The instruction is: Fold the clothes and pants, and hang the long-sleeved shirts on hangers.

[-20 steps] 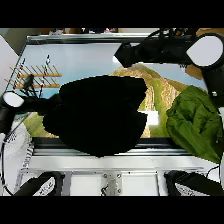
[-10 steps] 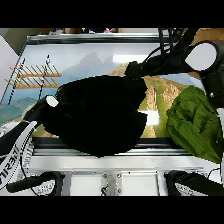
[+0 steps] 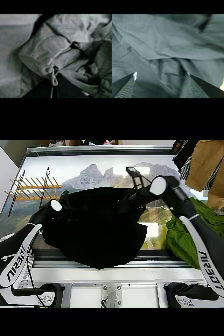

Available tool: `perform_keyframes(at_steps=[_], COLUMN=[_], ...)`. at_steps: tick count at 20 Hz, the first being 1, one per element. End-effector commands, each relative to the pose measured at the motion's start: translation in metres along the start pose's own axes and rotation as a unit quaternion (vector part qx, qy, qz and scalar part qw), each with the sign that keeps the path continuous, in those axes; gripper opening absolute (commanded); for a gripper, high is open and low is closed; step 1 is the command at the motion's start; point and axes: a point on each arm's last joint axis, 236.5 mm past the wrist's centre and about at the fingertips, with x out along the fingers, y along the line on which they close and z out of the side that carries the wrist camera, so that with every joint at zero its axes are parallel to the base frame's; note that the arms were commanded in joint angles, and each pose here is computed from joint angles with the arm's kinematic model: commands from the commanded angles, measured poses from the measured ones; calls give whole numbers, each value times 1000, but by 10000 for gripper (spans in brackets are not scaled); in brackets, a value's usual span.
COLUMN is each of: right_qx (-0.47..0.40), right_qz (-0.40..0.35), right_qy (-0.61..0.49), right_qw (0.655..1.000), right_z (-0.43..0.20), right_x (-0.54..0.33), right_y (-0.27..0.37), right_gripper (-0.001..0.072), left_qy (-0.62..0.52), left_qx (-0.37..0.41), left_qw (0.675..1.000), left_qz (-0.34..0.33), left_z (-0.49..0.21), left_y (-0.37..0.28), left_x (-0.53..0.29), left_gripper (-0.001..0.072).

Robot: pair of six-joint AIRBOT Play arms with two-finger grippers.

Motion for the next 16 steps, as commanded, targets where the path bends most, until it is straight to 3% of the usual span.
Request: perform_keyframes(at_steps=[1, 11, 12, 14, 15, 16], right_qx=[53, 116, 118, 114, 91, 57], right_qz=[47, 82, 81, 80, 79, 78], right_qy=[29, -32, -46, -58, -68, -92], right_qw=[997, 989, 989, 989, 990, 991], right_z=[-6, 26, 32, 39, 46, 60], right_x=[61, 109, 108, 103, 95, 75], right_y=[8, 11, 10, 6, 4, 3], right_gripper=[717, 713, 609, 140, 18, 12], left_qy=[-3, -31, -35, -56, -72, -92], left_qx=[20, 44, 53, 64, 73, 91], left_qw=[1000, 998, 998, 996, 994, 991], left_qz=[-3, -13, -16, -24, -31, -41], left_z=[2, 2, 3, 7, 12, 20], left_y=[-5, -9, -12, -21, -27, -38], left_x=[-6, -42, -47, -63, -77, -99], left_gripper=[11, 12, 11, 11, 11, 11])
